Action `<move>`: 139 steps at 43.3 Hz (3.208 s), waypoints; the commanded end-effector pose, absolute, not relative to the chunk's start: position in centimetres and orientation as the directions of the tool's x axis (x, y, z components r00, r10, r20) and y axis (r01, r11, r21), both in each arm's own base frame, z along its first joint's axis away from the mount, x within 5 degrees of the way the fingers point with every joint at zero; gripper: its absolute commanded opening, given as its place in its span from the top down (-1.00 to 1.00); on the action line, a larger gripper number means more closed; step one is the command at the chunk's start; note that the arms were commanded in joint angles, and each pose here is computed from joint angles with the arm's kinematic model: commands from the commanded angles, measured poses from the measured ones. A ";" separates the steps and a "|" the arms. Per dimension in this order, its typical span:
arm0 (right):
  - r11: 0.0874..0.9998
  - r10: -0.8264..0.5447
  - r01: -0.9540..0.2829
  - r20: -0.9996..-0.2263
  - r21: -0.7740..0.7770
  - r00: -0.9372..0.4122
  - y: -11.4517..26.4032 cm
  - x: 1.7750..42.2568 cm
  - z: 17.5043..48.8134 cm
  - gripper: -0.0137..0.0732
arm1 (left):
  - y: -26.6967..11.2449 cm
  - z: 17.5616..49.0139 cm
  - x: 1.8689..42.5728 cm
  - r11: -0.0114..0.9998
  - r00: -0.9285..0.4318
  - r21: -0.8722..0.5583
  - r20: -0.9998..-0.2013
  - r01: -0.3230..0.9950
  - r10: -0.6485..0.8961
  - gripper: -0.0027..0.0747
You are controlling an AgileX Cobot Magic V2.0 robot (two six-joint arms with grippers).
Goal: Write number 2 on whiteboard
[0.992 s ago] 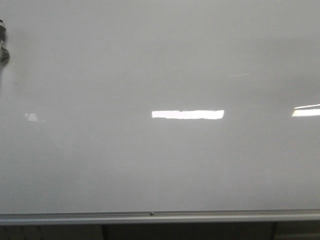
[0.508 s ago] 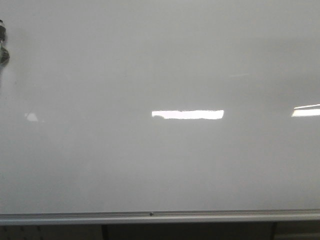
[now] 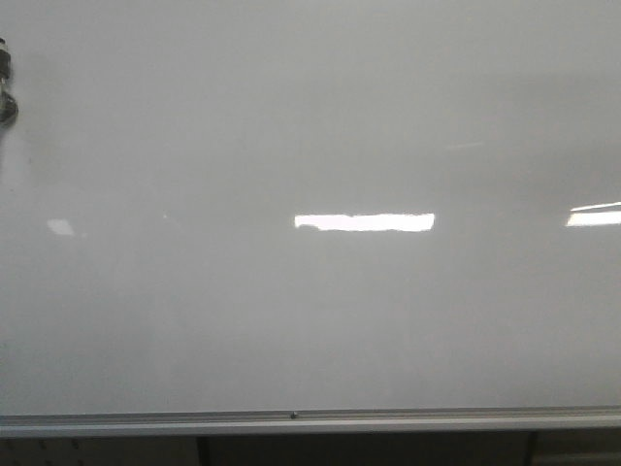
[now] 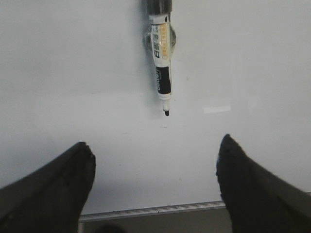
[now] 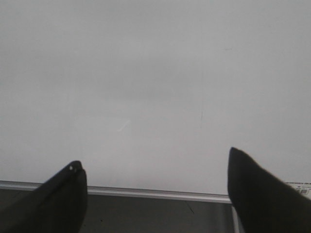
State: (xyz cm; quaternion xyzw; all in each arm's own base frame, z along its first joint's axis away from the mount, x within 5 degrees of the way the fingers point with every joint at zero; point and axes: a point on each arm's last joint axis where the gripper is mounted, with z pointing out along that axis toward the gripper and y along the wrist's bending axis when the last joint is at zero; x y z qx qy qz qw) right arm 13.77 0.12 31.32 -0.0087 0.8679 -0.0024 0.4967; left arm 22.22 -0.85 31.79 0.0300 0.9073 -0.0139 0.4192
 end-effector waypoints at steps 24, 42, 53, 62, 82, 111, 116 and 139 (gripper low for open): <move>1.000 -0.027 -0.005 -0.907 -0.027 -0.420 0.0 14.2 32.9 -0.73 | -1.4 29.7 30.9 0.998 -0.616 -0.051 -0.787 0.044 -0.013 -0.39; 1.000 -0.027 -0.005 -0.907 -0.027 -0.420 0.0 14.2 32.9 -0.73 | -1.4 27.6 33.4 0.997 -0.572 -0.076 -0.819 0.017 -0.053 -0.39; 1.000 -0.027 -0.005 -0.907 -0.027 -0.420 0.0 14.2 32.9 -0.73 | -1.4 26.7 33.9 0.997 -0.587 -0.075 -0.808 0.014 -0.052 -0.29; 1.000 -0.027 -0.005 -0.907 -0.027 -0.420 0.0 14.2 32.9 -0.73 | -1.4 26.6 34.0 0.997 -0.585 -0.074 -0.809 0.013 -0.053 0.19; 1.000 -0.027 -0.005 -0.907 -0.027 -0.420 0.0 14.2 32.9 -0.73 | -1.4 26.6 34.0 0.997 -0.584 -0.074 -0.810 0.013 -0.053 0.90; 1.000 -0.027 -0.005 -0.907 -0.027 -0.420 0.0 14.2 32.9 -0.73 | -4.7 35.9 25.4 0.938 -0.700 0.032 -0.657 0.346 0.281 0.91; 1.000 -0.027 -0.005 -0.907 -0.027 -0.420 0.0 14.2 32.9 -0.73 | -6.6 36.8 24.0 0.876 -0.681 0.055 -0.606 0.480 0.411 0.91; 1.000 -0.027 -0.005 -0.907 -0.027 -0.420 0.0 14.2 32.9 -0.73 | -16.1 37.9 17.9 0.473 -0.355 0.093 -0.541 0.876 0.763 0.91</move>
